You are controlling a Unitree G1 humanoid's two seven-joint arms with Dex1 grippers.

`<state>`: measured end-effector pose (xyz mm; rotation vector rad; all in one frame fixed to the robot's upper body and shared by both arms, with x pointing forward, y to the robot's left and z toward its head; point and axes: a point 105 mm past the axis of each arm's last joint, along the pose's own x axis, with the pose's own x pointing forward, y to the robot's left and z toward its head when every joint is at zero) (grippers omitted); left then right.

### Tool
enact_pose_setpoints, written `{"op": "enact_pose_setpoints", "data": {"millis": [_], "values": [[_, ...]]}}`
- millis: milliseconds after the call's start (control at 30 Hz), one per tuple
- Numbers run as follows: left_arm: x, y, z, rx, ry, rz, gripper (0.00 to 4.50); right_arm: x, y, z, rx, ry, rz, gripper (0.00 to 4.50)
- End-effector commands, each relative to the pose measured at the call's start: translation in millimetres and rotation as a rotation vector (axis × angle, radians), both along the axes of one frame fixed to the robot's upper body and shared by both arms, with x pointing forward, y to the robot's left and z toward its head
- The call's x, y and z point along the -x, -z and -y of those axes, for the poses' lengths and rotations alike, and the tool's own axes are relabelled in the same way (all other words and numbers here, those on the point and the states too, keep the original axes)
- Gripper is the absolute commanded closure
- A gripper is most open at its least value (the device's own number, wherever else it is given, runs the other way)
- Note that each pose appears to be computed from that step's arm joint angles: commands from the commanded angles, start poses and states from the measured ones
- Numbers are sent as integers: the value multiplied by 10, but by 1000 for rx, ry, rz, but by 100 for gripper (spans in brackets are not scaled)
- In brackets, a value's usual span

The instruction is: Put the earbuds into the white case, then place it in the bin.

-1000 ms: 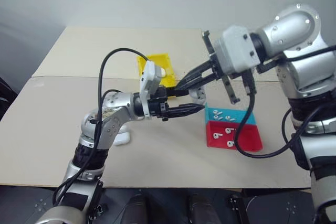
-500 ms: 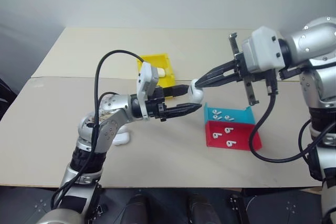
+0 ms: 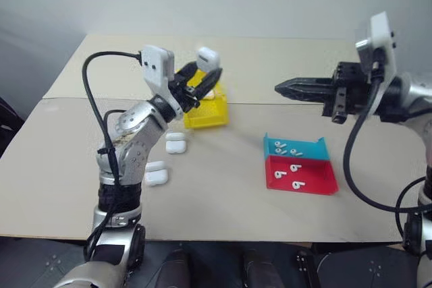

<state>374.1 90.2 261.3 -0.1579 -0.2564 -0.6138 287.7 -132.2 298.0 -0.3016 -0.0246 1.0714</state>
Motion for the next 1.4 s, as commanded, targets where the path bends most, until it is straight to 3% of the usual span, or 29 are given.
{"op": "enact_pose_setpoints", "data": {"millis": [33,133,367,533,700,833,967,1167,1267,1400], "values": [[-210,8,-27,-47,-168,-12,173,-16,-18,-26,-6,111,52,448],[-420,138,11,-118,-276,-63,173,-17,39,-88,-11,136,28,448],[-688,309,101,-133,-335,-130,173,15,104,-137,-2,164,9,448],[-756,321,162,-134,-298,-141,16,29,80,-139,-13,175,14,450],[-705,200,88,-136,-288,-89,1,43,75,-132,-24,177,17,450],[-477,-10,-55,-154,-206,25,1,55,80,-126,-59,159,40,450],[-233,-57,-248,-156,-71,48,1,31,211,-114,-45,158,97,450],[386,-3,-574,-264,171,42,1,-57,512,-35,-23,147,118,450],[740,68,-648,-333,218,67,1,30,614,-47,-19,48,116,450],[1118,257,-738,-432,277,-17,1,73,765,46,35,13,89,450]]}}
